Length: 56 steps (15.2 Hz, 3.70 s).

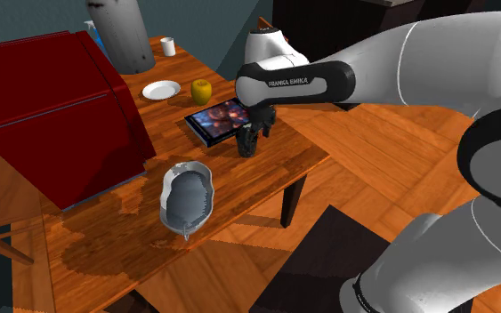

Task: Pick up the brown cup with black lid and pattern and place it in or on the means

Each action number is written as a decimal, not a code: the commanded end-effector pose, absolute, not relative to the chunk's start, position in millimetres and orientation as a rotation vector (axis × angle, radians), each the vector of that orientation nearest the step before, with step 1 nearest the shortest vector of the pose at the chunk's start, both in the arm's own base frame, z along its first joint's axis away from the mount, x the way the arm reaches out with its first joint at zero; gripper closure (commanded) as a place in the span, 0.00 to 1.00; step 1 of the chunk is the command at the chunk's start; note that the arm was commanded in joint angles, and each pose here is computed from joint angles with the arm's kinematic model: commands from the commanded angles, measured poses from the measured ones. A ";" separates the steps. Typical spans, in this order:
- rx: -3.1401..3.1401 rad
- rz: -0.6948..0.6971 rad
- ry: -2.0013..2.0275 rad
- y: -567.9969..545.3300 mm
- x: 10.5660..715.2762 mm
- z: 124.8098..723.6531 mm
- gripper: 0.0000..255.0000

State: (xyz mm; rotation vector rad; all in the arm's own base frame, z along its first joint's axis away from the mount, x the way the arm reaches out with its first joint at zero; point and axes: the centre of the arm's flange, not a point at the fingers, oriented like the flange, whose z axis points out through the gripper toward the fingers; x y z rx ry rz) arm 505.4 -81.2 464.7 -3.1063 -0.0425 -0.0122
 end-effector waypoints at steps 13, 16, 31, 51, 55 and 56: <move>-3.149 -0.097 -0.038 -150.6 651.7 414.2 0.00; -3.149 -0.097 -0.038 -150.7 652.6 398.4 0.00; -3.149 -0.097 -0.038 -150.9 654.1 374.2 1.00; -3.026 -0.116 -0.122 -148.8 629.9 401.9 0.00; -3.026 -0.116 -0.122 -146.4 631.4 381.0 0.00; -3.026 -0.116 -0.122 -145.8 631.7 375.7 0.00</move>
